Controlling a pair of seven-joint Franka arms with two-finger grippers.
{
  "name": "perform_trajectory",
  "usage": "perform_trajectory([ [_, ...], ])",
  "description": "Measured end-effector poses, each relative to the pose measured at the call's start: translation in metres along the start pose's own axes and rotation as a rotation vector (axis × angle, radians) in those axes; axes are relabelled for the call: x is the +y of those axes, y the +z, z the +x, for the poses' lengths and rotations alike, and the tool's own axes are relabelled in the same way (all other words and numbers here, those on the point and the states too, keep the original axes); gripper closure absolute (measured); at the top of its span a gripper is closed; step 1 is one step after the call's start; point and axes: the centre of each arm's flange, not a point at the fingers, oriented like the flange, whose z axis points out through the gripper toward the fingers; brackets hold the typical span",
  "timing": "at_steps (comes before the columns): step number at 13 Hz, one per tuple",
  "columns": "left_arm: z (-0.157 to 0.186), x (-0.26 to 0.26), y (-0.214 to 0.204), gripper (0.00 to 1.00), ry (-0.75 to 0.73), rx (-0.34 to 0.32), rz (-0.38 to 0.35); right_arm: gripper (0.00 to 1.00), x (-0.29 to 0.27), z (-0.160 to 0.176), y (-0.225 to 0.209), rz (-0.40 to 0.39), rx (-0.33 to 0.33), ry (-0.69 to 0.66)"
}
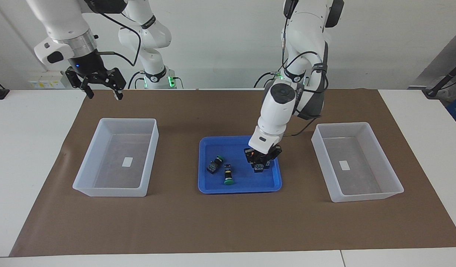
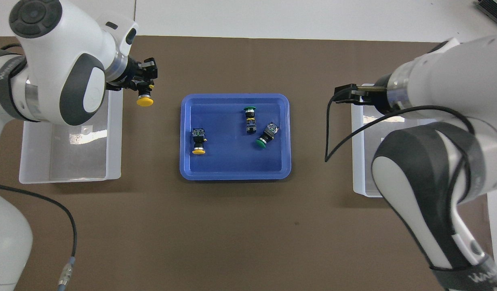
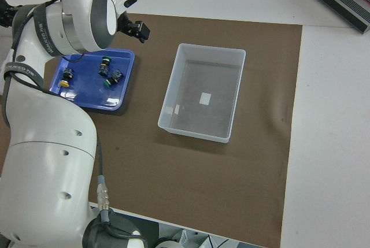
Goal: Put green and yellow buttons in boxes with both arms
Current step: 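Carry the yellow button to the bin while the right gripper reaches in, then release the yellow button in the bin while the right gripper grasps another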
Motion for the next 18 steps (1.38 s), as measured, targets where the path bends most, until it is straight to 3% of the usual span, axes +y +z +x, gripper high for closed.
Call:
perform_trajectory([
  [2, 0.013, -0.035, -0.008, 0.57, 0.017, -0.002, 0.008, 0.0, -0.037, -0.005, 0.044, 0.024, 0.001, 0.003],
  [5, 0.033, -0.091, -0.012, 0.57, 0.092, 0.001, 0.016, 0.0, -0.084, -0.021, 0.106, -0.029, -0.006, -0.068],
  [9, 0.032, -0.158, 0.019, 0.57, 0.175, 0.007, 0.025, 0.0, -0.145, -0.041, 0.176, -0.054, 0.026, -0.14],
  [12, 0.007, -0.162, 0.055, 0.57, 0.187, 0.011, 0.022, 0.0, -0.161, -0.048, 0.209, -0.105, 0.061, -0.185],
  [18, -0.017, -0.167, 0.103, 0.57, 0.198, 0.057, 0.019, 0.04, -0.153, -0.045, 0.234, -0.106, 0.079, -0.297],
])
